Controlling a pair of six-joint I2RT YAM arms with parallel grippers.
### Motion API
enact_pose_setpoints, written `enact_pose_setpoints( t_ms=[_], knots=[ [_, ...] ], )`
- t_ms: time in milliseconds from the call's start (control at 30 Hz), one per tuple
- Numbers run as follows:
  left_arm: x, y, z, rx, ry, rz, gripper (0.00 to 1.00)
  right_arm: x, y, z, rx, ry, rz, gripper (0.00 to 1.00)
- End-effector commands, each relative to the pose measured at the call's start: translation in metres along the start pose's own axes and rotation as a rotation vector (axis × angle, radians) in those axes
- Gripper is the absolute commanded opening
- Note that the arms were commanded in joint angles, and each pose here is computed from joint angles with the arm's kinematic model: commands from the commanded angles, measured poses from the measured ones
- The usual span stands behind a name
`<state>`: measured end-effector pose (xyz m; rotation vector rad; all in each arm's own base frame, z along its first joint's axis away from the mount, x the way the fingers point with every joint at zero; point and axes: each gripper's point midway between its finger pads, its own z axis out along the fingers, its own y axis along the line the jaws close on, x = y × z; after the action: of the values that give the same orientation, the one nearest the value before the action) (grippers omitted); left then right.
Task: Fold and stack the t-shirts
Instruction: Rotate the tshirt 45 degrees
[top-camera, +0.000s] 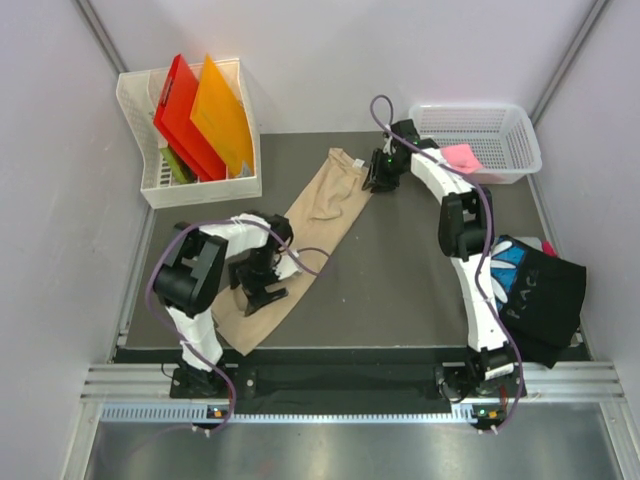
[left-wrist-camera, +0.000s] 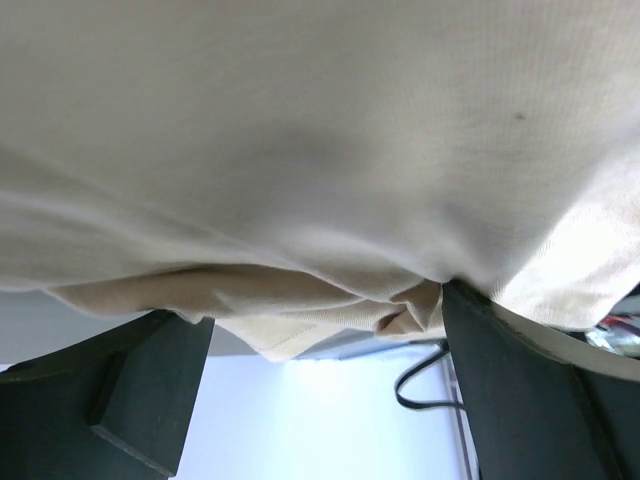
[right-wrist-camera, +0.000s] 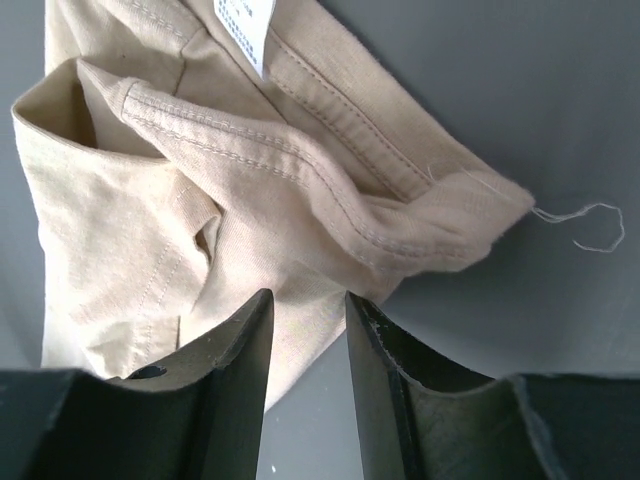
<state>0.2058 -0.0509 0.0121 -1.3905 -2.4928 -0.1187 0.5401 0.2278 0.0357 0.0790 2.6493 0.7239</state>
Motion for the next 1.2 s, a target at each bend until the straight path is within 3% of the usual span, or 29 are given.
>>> enact_pose_setpoints(
  t_ms=[0, 333, 633, 767, 967, 1167],
  knots=[
    [-0.084, -0.057, 0.012, 0.303, -0.269, 0.042, 0.99, -0.035, -0.06, 0.023, 0.106, -0.119, 0.019, 0.36],
    [-0.165, -0.061, -0.02, 0.341, -0.376, 0.09, 0.99, -0.07, -0.068, 0.012, 0.072, -0.209, 0.039, 0.35],
    [-0.197, -0.074, -0.05, 0.368, -0.456, 0.115, 0.99, -0.066, -0.058, 0.015, 0.025, -0.191, 0.016, 0.35],
    [-0.185, -0.065, -0.069, 0.333, -0.475, 0.102, 0.99, -0.056, -0.037, 0.012, -0.024, -0.154, -0.03, 0.35],
    [-0.134, -0.058, -0.117, 0.372, -0.536, 0.027, 0.99, -0.03, 0.002, -0.003, -0.023, -0.097, -0.103, 0.36],
    [-0.076, -0.045, -0.132, 0.413, -0.545, -0.097, 0.99, -0.019, 0.043, -0.035, -0.032, -0.087, -0.172, 0.49]
  ],
)
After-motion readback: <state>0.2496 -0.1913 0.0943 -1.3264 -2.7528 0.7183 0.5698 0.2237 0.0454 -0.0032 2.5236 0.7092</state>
